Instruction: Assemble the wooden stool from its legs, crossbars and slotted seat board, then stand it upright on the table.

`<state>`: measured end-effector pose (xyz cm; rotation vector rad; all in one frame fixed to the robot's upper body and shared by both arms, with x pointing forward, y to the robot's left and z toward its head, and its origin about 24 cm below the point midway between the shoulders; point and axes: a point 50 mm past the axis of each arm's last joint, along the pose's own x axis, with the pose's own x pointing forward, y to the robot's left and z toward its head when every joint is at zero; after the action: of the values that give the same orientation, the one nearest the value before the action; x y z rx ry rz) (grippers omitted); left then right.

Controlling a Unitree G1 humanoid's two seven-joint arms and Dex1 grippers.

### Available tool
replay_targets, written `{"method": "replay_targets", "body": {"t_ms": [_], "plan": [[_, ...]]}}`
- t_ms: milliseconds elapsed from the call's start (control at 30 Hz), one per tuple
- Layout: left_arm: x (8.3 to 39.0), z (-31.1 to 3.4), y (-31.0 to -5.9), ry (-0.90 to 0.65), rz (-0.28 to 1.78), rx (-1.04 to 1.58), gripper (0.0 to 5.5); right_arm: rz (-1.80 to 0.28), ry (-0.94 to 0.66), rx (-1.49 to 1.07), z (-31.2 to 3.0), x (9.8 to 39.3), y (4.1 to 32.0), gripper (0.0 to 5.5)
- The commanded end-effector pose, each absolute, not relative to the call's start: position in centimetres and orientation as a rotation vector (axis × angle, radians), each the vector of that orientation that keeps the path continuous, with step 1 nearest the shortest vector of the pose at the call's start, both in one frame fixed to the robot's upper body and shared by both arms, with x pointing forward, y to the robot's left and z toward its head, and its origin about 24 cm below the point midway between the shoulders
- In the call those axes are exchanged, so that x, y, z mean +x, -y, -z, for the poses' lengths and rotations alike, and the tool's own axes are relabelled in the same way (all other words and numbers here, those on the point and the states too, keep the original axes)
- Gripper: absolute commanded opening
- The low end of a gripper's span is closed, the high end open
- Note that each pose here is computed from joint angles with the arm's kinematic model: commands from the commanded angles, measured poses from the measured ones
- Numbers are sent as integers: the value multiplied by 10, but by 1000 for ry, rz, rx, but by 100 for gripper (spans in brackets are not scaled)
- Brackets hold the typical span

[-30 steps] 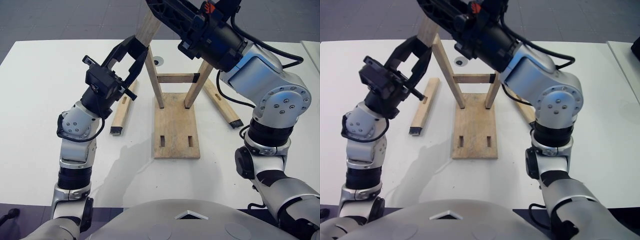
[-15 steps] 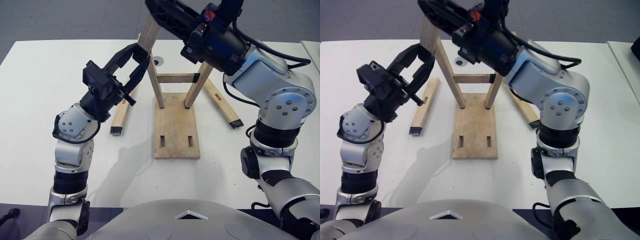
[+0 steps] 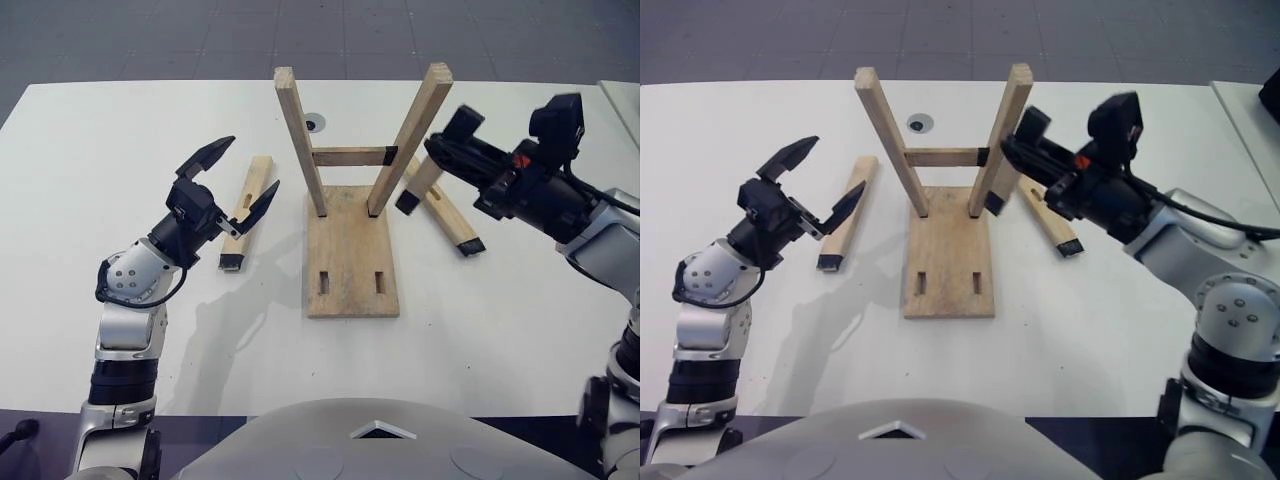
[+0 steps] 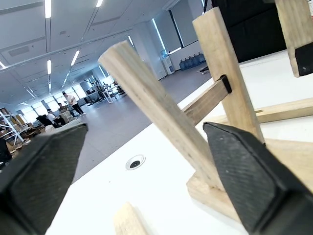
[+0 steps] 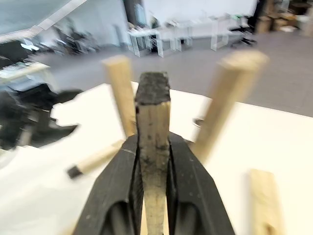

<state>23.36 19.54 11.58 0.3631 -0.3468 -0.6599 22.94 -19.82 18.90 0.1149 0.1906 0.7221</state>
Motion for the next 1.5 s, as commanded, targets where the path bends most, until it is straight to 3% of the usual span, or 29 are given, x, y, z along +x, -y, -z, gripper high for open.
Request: {"method": "replay_targets", "body": {"t_ms": [33,133,633,867,1167,1333,1367,1500], "plan": [[237,-115,-197,347,640,394,506,-548,-184,73,-171,252,222,42],[239,-114,-196,346,639,396,540,-467,-186,54,-155,266,230,42],[241,-113,-192,348,650,394,540,-414,-207,56,-115,309,226,42],[240,-112,-192,342,649,396,540,-395,-263,56,-95,306,229,42],[239,-110,-192,341,632,390,540,-276,-256,62,-56,273,234,42],[240,-109,-193,336,630,390,540,-227,-166,64,-73,273,237,42],[240,-109,-193,337,630,390,540,-216,-137,66,-80,274,239,78],[241,-109,-193,336,629,389,540,-184,15,50,-129,280,239,139]]}}
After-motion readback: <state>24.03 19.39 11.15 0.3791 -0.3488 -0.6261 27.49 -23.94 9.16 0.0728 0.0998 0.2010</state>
